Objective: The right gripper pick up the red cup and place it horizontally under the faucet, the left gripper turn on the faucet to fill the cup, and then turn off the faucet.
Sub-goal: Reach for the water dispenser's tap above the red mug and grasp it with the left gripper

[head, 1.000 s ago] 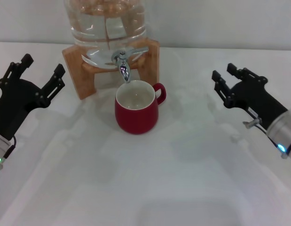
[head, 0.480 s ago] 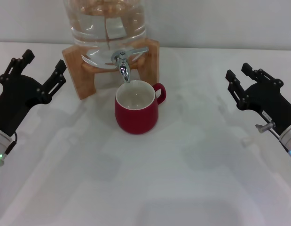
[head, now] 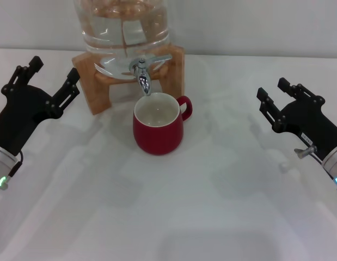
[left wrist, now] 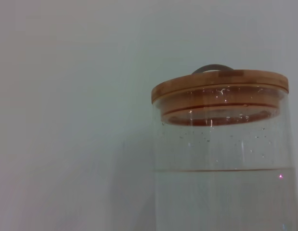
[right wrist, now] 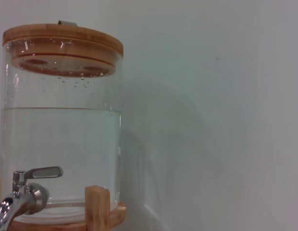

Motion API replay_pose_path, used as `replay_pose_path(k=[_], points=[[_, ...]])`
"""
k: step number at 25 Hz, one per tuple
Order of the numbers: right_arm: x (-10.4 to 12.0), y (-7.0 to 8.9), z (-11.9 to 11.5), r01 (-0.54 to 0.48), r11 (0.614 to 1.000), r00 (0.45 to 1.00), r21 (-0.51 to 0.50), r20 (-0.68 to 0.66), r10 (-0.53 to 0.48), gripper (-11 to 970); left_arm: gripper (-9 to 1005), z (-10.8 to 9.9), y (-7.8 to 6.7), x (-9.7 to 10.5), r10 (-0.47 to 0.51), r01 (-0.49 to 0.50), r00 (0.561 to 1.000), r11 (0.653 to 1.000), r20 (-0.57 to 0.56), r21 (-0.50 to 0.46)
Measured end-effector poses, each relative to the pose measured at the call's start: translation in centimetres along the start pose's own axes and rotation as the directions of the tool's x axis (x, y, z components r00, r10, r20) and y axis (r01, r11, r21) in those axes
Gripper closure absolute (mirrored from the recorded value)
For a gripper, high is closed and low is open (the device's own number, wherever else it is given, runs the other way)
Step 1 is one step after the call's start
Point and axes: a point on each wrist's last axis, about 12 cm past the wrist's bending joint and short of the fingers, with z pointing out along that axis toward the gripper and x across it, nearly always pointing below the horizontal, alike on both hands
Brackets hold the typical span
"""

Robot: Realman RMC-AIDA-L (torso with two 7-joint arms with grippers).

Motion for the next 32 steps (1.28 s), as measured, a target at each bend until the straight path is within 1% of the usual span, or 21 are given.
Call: replay_pose_path(k=[4,18,25,28,32], points=[[0.1,-0.1,0.0,-0.013,1.000,1.000,0.015,-0.005,0.013,447,151,0.0,0.0,0.0,0.000,0.000,1.000,1.000,-0.001,-0.001],[0.2,-0.4,-0.9,-0.034,0.998,0.999,0.048,0.013,0.033,85,151,0.0,-0.1,-0.2,0.000,0.000,1.000,1.000,0.016,0.008],[0.5,-0.3,-1.3,-0.041,0.998,0.999,0.052,0.006,0.041,89,151,0.4,-0.4,-1.1,-0.015,0.011,0.997,0.999,0.081,0.049],[0.5,-0.2,-1.4,-0.043,0.998,0.999,0.052,0.005,0.043,90,151,0.9,-0.6,-1.5,-0.045,0.037,0.995,0.995,0.085,0.089],[0.6,-0.2,-1.5,-0.057,0.997,0.998,0.051,0.002,0.057,90,151,1.1,-0.7,-1.6,-0.051,0.042,0.995,0.994,0.082,0.105]])
